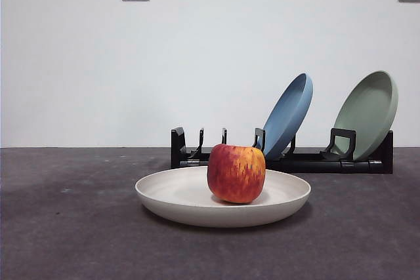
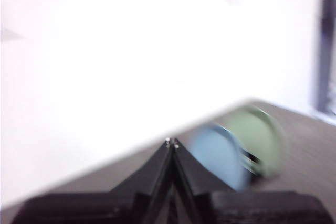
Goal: Take the yellow plate from the plate rack,put the plate on the table,take the apple from the table,put the apple in the plate
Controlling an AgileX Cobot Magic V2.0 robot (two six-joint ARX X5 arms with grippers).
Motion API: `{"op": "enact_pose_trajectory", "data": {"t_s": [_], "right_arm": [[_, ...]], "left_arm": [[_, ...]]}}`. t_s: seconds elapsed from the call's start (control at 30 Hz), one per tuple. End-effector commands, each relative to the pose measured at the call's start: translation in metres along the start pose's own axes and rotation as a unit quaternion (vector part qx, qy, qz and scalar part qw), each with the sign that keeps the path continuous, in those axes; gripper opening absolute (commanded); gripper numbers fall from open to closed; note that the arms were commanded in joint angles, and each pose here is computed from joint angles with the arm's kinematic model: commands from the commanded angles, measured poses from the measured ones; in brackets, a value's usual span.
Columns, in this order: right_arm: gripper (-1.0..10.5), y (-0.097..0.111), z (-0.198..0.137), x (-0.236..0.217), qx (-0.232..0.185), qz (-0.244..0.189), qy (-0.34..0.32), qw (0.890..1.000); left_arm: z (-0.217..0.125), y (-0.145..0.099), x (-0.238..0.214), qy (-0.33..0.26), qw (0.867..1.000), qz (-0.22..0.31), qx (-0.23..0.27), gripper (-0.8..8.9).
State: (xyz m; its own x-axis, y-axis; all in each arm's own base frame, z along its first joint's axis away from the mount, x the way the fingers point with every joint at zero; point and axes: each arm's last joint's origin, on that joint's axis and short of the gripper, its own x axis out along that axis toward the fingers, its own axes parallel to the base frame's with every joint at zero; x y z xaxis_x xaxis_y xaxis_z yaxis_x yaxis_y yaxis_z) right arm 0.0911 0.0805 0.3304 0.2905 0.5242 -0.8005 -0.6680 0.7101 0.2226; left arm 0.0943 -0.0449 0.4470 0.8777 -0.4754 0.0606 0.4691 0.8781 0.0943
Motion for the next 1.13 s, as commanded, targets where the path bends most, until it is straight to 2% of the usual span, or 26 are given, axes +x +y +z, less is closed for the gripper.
{"op": "enact_pose_trajectory", "data": {"t_s": [0.03,0.13,0.27,0.57,0.87,1.13], "right_arm": [[0.0,0.000,-0.001,0.002,0.004,0.000,0.002,1.000],[0.0,0.000,-0.001,0.002,0.004,0.000,0.002,1.000],[0.0,0.000,-0.001,0.002,0.004,0.000,0.002,1.000],[0.0,0.000,-0.001,0.002,0.004,0.000,0.002,1.000],[0.0,0.000,-0.001,0.002,0.004,0.000,0.002,1.000],[0.0,0.000,-0.001,0.002,0.004,0.000,0.002,1.000]], "left_arm": [[-0.029,0.007,-0.015,-0.036,0.997,0.058,0.019,-0.03],[-0.064,0.010,-0.027,-0.042,0.993,0.106,0.026,-0.03],[-0.116,0.012,-0.035,-0.019,0.988,0.152,0.027,-0.03],[-0.211,0.012,-0.042,0.034,0.979,0.201,-0.002,-0.03],[-0.273,0.011,-0.038,0.075,0.976,0.203,-0.027,-0.03],[-0.300,0.010,-0.037,0.118,0.969,0.203,-0.075,-0.03]]}}
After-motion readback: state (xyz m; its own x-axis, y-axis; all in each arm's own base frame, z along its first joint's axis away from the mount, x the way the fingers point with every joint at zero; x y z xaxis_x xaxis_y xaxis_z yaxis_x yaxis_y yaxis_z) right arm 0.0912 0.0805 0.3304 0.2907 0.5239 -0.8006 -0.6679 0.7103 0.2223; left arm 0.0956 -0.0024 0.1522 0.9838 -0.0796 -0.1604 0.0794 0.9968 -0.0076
